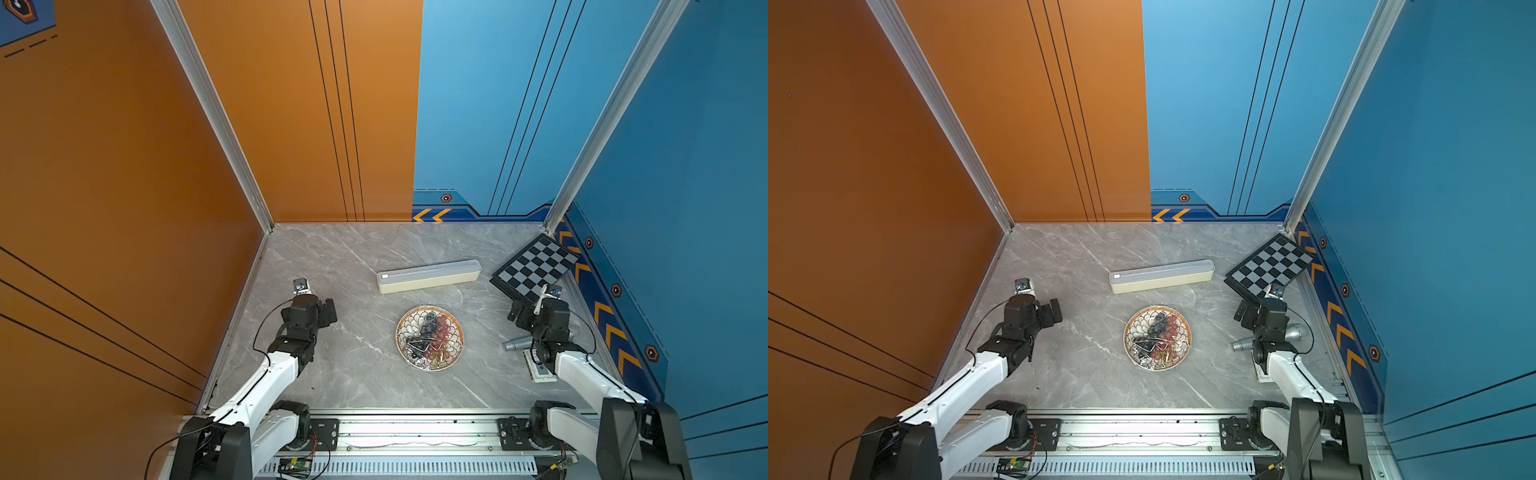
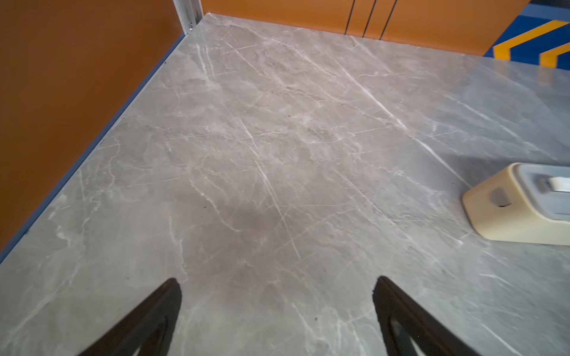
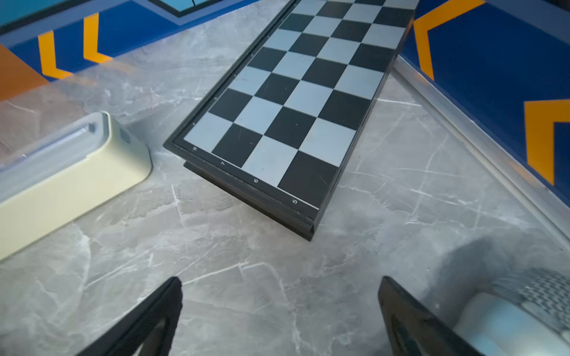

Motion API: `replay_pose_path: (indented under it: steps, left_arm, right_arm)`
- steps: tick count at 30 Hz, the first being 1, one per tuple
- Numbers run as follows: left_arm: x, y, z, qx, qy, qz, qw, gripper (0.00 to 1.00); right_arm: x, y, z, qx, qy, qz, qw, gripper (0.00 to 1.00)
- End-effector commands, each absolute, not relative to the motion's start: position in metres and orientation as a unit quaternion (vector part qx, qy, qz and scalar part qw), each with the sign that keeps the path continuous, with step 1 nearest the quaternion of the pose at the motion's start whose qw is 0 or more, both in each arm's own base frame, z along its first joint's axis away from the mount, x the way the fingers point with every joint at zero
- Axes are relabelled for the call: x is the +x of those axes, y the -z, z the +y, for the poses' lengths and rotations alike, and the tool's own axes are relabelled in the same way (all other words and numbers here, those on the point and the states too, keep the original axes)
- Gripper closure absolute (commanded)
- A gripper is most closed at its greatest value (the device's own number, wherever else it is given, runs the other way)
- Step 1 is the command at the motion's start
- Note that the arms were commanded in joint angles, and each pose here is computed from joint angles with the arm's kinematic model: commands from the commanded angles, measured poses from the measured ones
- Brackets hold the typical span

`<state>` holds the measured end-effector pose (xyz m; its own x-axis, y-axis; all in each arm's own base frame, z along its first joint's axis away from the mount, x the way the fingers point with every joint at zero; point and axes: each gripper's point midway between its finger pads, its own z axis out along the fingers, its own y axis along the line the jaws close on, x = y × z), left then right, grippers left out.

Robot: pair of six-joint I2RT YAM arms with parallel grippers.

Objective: Wrap the plate with plastic wrap
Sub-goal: Reset both arms

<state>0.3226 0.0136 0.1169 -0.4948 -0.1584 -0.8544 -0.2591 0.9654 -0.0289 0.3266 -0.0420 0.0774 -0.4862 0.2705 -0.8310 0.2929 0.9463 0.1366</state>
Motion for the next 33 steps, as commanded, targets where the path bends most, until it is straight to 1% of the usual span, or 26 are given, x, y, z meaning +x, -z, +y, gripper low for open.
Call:
replay_pose_path:
  steps: [1,3,5,6,8,9,11,13,14,18,24,33]
  left_arm:
    - [0.345,-0.145,0.022,-0.097,-0.069,0.831,0.544,0.01]
    - [0.349,-0.142,0.026,-0.099,-0.07,0.827,0.549,0.01]
    - [0.356,-0.141,0.027,-0.097,-0.071,0.82,0.559,0.01]
    - [0.36,-0.139,0.026,-0.09,-0.072,0.818,0.563,0.01]
    - [0.369,-0.136,0.025,-0.081,-0.077,0.816,0.568,0.01]
    - [0.374,-0.134,0.025,-0.075,-0.08,0.814,0.57,0.01]
    - [0.381,-0.131,0.024,-0.061,-0.092,0.811,0.574,0.01]
    - [0.387,-0.12,0.026,-0.063,-0.093,0.816,0.567,0.01]
    - [0.39,-0.113,0.023,-0.056,-0.087,0.818,0.567,0.01]
    - [0.395,-0.092,0.017,-0.041,-0.075,0.817,0.57,0.01]
    - [0.394,-0.091,0.021,-0.048,-0.074,0.813,0.575,0.01]
    - [0.394,-0.092,0.021,-0.048,-0.074,0.813,0.575,0.01]
  right_arm:
    - [0.363,-0.125,-0.037,0.117,0.037,0.791,0.6,0.0]
    - [0.374,-0.126,-0.028,0.085,0.045,0.788,0.608,0.0]
    - [0.383,-0.111,-0.024,0.075,0.044,0.801,0.592,0.0]
    - [0.386,-0.106,-0.021,0.069,0.039,0.799,0.596,0.0]
    - [0.388,-0.099,-0.02,0.069,0.039,0.792,0.605,0.0]
    - [0.384,-0.094,-0.025,0.076,0.045,0.808,0.582,0.0]
    - [0.388,-0.096,-0.032,0.097,0.049,0.798,0.592,0.0]
    - [0.388,-0.093,-0.032,0.096,0.063,0.811,0.573,0.0]
    - [0.39,-0.095,-0.03,0.093,0.068,0.806,0.581,0.0]
    - [0.391,-0.095,-0.027,0.084,0.068,0.808,0.579,0.0]
    - [0.39,-0.095,-0.023,0.075,0.075,0.808,0.58,0.0]
    - [0.392,-0.093,-0.022,0.071,0.06,0.813,0.575,0.0]
